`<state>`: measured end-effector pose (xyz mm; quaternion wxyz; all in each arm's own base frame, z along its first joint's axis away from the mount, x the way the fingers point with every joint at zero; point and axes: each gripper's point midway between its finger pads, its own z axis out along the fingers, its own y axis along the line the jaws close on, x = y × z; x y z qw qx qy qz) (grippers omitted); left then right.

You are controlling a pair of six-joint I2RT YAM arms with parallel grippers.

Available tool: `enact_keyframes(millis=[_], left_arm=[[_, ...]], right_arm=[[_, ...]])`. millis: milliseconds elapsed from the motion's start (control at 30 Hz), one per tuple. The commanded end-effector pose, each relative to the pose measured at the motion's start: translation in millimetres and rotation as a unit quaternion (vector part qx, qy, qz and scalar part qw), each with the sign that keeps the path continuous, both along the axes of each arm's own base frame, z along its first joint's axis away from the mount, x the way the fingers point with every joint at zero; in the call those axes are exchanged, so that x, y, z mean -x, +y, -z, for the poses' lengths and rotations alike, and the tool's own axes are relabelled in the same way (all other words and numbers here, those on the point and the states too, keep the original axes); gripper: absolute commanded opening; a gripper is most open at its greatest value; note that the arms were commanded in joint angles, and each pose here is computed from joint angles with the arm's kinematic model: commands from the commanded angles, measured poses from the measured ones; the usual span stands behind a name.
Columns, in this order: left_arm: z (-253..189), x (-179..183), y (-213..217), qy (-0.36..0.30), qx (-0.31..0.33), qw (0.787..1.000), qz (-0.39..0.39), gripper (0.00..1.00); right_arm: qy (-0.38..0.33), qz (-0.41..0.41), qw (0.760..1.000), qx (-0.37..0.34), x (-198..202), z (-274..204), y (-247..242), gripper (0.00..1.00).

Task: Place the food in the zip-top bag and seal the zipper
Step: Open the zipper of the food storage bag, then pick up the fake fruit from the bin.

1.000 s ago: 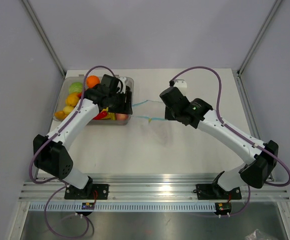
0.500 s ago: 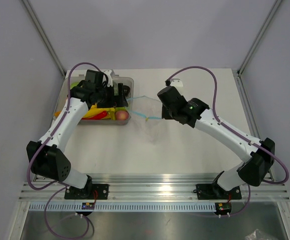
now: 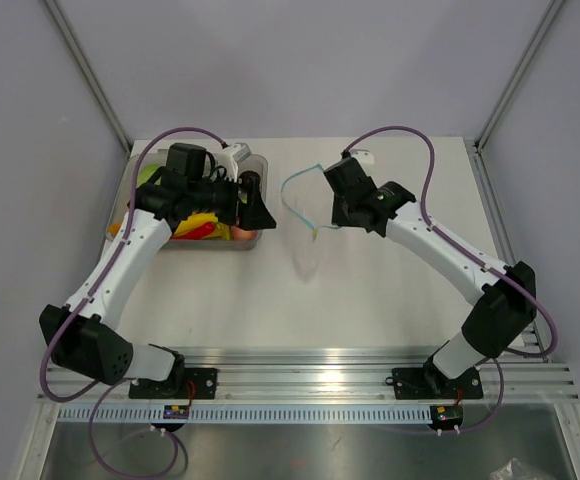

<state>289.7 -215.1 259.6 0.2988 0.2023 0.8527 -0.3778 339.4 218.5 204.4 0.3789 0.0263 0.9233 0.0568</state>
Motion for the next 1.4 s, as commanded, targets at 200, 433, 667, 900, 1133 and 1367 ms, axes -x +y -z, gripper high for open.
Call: enact_keyframes(millis=[200, 433, 667, 900, 1133, 1367], left_arm=[[-56, 31, -13, -0.072, 0.078, 0.991, 0.076, 0.99], [11, -58, 71, 0.015, -0.090, 0.968, -0.234, 0.79], [62, -68, 97, 0.059, -0.166, 0.938, -0.298, 0.78], [94, -72, 110, 0.088, -0.214, 0.920, -0.317, 0.76], [129, -74, 100, 0.098, -0.242, 0.903, -0.340, 0.70], [158, -82, 96, 0.086, -0.256, 0.884, -0.380, 0.61]], right_arm=[[-0.021, -0.009, 1.000, -0.008, -27, -14, 10, 0.00], [-0.025, 0.000, 1.000, 0.014, -14, -27, -6, 0.00], [-0.017, -0.001, 0.996, 0.092, 8, -54, -34, 0.00], [-0.018, -0.024, 0.988, 0.154, 7, -63, -21, 0.00], [0.001, -0.044, 0.988, 0.148, 2, -41, 0, 0.00], [0.001, -0.048, 0.991, 0.126, 6, -36, 5, 0.00]])
